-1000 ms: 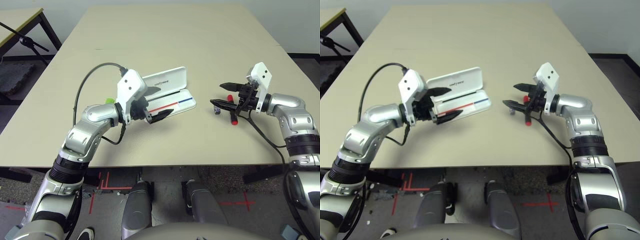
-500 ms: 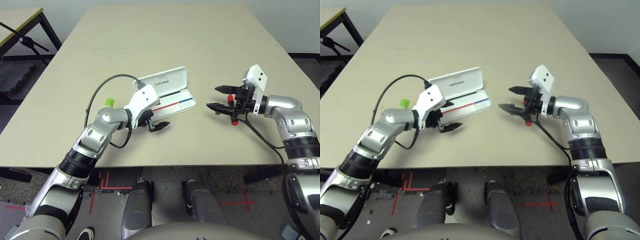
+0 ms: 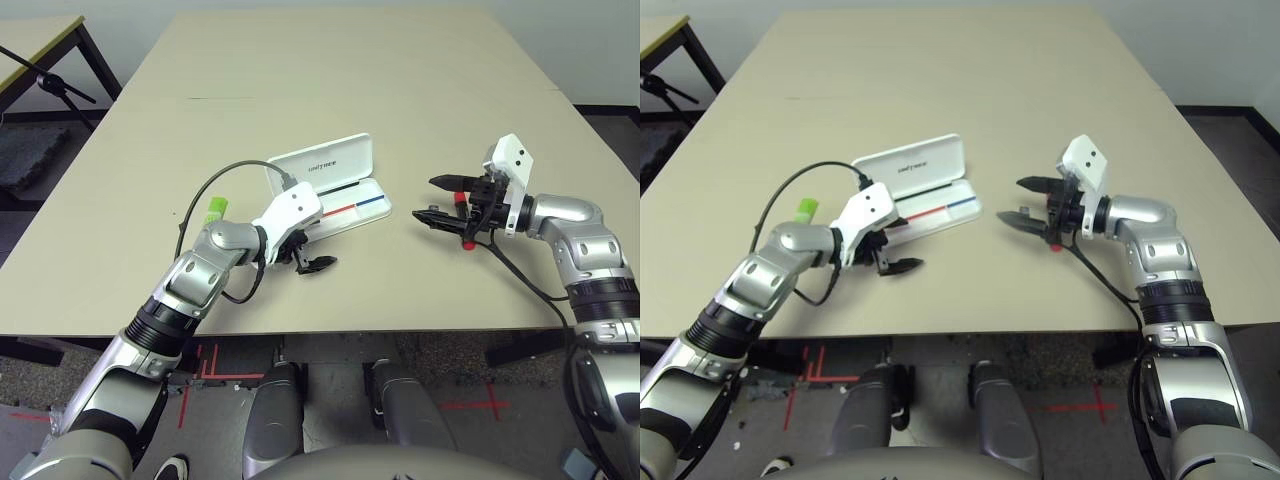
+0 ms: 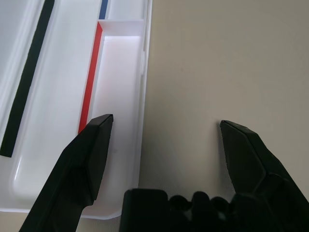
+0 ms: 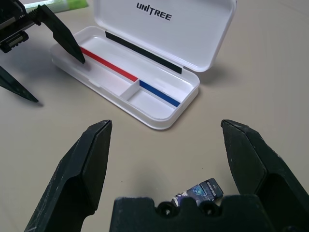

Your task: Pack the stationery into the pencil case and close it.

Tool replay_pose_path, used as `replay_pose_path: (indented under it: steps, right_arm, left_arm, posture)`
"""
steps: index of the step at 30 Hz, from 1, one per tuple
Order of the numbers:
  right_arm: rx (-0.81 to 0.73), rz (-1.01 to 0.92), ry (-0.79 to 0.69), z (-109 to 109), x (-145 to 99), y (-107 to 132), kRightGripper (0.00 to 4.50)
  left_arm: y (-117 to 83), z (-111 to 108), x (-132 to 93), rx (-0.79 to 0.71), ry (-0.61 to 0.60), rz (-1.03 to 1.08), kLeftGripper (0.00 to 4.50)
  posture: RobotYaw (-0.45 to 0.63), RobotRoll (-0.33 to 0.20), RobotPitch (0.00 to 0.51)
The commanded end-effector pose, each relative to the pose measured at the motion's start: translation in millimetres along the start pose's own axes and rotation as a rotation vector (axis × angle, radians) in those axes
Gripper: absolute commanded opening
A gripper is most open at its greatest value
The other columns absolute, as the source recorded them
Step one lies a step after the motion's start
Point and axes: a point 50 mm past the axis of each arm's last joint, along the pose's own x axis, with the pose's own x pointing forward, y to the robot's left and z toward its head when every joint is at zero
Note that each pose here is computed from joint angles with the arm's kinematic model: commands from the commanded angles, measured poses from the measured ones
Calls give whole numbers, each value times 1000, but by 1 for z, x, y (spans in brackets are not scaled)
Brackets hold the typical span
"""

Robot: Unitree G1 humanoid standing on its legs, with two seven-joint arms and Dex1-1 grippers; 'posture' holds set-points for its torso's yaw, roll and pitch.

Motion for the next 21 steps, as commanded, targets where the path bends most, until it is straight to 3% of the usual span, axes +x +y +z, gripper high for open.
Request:
replay_pose_path:
  steps: [1, 11, 21]
  right_arm:
    - [24, 30, -2, -1, 1, 5, 4500]
    - [29, 37, -11, 1, 2, 6, 4500]
    - [51, 115, 29, 0, -3, 15, 4500]
  left_arm:
    - [-4, -7, 2, -11, 40, -24, 3848]
    - [0, -6, -2, -16, 45, -30, 34]
    - [1, 4, -16, 96, 49, -87, 34]
  posture:
    - [-52, 0, 140]
    - [-55, 0, 136]
    - [-56, 0, 137]
